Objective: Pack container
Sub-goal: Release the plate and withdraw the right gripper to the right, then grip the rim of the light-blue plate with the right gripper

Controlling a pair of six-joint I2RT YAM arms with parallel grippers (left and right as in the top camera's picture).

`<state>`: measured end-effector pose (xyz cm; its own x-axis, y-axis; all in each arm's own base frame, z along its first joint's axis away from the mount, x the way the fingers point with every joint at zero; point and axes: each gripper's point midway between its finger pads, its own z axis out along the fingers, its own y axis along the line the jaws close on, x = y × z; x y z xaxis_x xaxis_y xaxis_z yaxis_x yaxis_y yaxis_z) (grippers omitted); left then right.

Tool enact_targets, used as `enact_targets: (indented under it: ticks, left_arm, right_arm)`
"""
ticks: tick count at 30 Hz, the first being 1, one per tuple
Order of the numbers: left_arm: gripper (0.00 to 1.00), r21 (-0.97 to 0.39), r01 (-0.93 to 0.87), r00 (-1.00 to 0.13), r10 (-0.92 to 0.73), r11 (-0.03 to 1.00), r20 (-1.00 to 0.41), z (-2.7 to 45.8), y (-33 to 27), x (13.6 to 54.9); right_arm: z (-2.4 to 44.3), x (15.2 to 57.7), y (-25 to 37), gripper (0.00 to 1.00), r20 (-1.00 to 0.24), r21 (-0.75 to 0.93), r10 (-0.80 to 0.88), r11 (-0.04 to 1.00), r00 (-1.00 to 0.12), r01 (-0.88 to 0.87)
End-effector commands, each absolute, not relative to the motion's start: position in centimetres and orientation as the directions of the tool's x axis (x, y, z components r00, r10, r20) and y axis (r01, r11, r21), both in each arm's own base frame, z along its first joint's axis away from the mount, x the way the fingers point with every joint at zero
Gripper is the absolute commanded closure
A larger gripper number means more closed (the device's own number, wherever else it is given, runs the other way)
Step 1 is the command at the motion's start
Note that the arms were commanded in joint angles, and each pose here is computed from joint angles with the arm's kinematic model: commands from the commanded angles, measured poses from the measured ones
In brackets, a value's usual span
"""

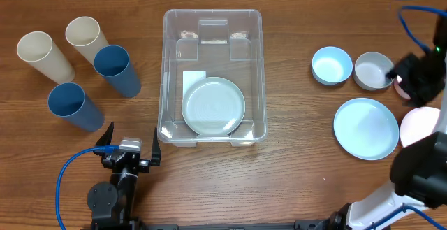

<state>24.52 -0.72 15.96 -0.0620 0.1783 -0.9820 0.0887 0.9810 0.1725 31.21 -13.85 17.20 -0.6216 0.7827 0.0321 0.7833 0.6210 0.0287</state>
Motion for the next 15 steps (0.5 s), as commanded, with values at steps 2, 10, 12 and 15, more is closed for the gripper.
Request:
enact_targets:
  ticks: [2, 10, 12, 15]
  left_arm:
    - [0.00, 0.163, 0.079, -0.060, 0.168, 0.983, -0.984, 15.9, -0.5, 24.5]
    - [0.00, 0.163, 0.079, -0.060, 0.168, 0.983, -0.984, 15.9, -0.5, 24.5]
    - [0.00, 0.163, 0.079, -0.060, 0.168, 0.983, -0.984, 15.9, -0.5, 24.5]
    - [0.00, 0.163, 0.078, -0.060, 0.168, 0.983, -0.984, 15.9, -0.5, 24.5]
  right_arm:
    - [13.9, 27.6, -14.8, 0.39, 0.051, 0.056, 0.874, 0.481, -0.484, 0.875]
    - [4.9, 22.2, -14.8, 0.39, 0.128, 0.054, 0.954, 0.266, -0.271, 0.962]
    - [4.3, 21.7, -15.0, 0.39, 0.121, 0.041, 0.957, 0.261, -0.264, 0.965]
    - [4.1, 21.2, -15.5, 0.39, 0.106, 0.018, 0.961, 0.255, -0.255, 0.967]
